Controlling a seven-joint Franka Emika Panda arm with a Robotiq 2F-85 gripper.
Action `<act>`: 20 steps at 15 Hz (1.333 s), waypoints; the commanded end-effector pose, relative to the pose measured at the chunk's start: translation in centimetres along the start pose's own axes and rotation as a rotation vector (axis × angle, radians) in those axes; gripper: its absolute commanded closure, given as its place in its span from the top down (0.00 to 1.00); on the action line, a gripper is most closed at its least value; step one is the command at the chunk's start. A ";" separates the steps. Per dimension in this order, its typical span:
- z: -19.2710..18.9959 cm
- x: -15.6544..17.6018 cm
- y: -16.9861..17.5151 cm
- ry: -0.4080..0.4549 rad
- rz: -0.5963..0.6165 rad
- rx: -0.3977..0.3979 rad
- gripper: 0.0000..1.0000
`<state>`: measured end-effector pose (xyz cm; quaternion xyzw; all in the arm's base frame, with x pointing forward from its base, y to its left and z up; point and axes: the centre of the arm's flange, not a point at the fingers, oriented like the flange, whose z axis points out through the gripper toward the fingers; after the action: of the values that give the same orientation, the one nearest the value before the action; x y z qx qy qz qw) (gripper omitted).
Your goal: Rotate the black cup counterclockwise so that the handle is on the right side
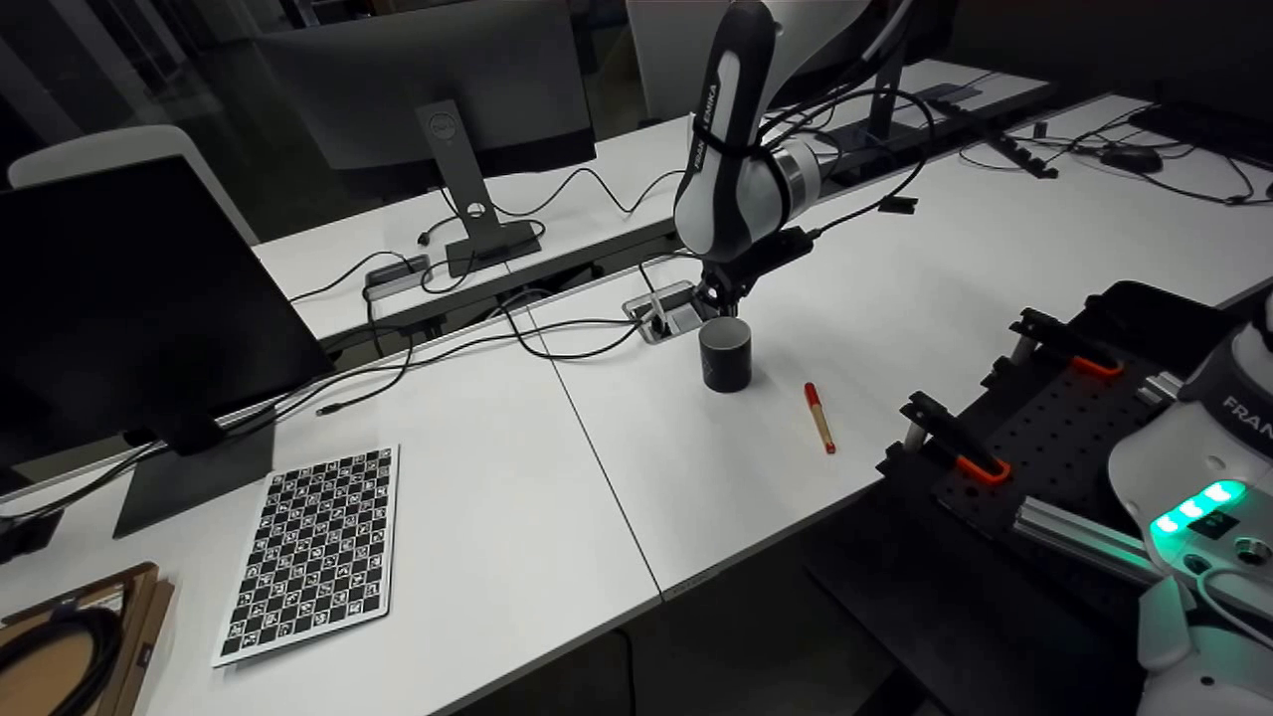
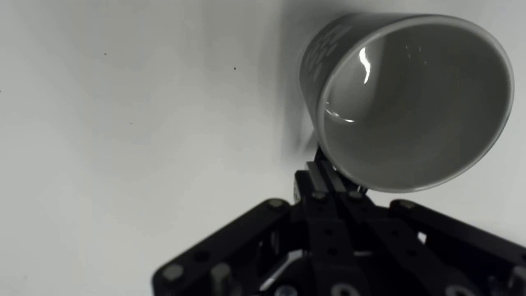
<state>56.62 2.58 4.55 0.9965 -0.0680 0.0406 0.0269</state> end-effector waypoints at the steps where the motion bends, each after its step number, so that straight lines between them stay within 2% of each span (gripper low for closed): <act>1: 0.2 1.0 -1.2 -0.006 -0.021 -0.006 0.00; 20: 0.4 2.6 -2.8 -0.006 -0.061 -0.013 0.00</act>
<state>58.56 4.40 4.87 0.9978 -0.0431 0.0421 0.0281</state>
